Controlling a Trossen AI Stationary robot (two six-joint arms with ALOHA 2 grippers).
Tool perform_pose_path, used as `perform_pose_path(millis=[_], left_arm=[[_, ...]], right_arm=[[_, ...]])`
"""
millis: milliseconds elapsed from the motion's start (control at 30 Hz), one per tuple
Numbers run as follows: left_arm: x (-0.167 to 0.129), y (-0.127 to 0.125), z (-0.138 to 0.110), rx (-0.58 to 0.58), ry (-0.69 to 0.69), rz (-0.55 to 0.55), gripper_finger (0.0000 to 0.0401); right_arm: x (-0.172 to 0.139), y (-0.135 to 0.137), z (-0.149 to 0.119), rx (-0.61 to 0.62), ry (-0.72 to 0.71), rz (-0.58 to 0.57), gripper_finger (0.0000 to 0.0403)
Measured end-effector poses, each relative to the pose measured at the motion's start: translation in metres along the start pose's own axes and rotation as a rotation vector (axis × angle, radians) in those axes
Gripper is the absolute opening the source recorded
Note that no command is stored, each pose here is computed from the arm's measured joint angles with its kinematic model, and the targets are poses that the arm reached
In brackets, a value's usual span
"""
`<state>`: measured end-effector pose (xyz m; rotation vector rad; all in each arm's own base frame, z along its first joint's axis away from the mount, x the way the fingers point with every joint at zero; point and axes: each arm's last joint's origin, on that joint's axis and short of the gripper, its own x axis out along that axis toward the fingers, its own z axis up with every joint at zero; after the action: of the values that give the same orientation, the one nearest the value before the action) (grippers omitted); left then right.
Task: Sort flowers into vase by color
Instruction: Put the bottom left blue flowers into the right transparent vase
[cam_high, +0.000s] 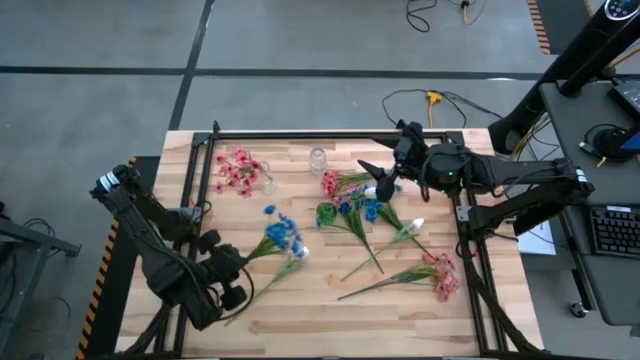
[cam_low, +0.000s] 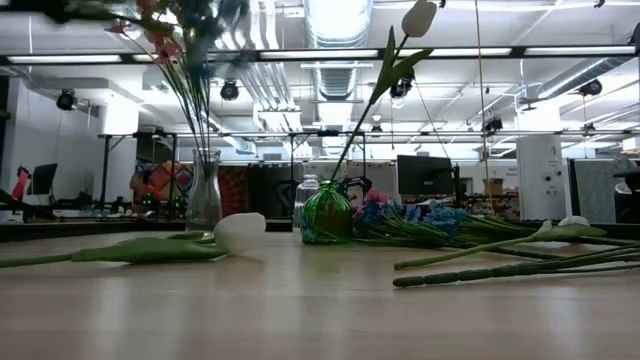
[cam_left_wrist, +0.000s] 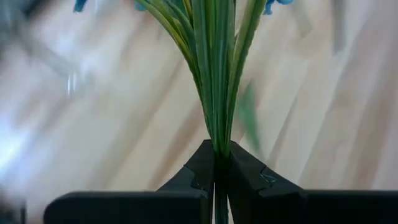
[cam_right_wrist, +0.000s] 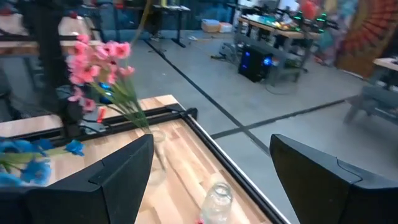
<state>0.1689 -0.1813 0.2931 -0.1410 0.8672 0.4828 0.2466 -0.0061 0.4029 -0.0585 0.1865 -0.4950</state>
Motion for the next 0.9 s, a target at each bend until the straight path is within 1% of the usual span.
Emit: perform_pose_path(millis=[133, 200, 300, 467, 633, 800, 900], left_arm=[[-0.016, -0.008, 0.021, 0.113, -0.216, -0.038, 0.0006], [-0.021, -0.012, 0.028, 0.164, -0.304, -0.038, 0.0006], [-0.023, -0.016, 0.034, 0.226, -0.393, -0.019, 0.0006], [-0.022, -0.021, 0.036, 0.257, -0.519, 0.046, 0.0006], [-0.024, -0.028, 0.042, 0.266, -0.595, 0.065, 0.0006], [-0.024, -0.036, 0.055, 0.281, -0.646, 0.065, 0.0006], [-0.019, -0.04, 0.064, 0.312, -0.654, 0.038, 0.0006]], right_arm=[[-0.003, 0.004, 0.002, -0.014, -0.018, 0.123, 0.0313], [-0.005, 0.009, 0.002, -0.028, -0.022, 0.165, 0.0313], [-0.008, 0.017, 0.004, -0.063, -0.046, 0.2, 0.0313], [-0.018, 0.032, 0.009, -0.125, -0.114, 0.266, 0.0313], [-0.028, 0.049, 0.011, -0.184, -0.169, 0.334, 0.0313], [-0.028, 0.07, 0.007, -0.228, -0.178, 0.39, 0.0313], [-0.029, 0.078, 0.006, -0.241, -0.193, 0.407, 0.0313]])
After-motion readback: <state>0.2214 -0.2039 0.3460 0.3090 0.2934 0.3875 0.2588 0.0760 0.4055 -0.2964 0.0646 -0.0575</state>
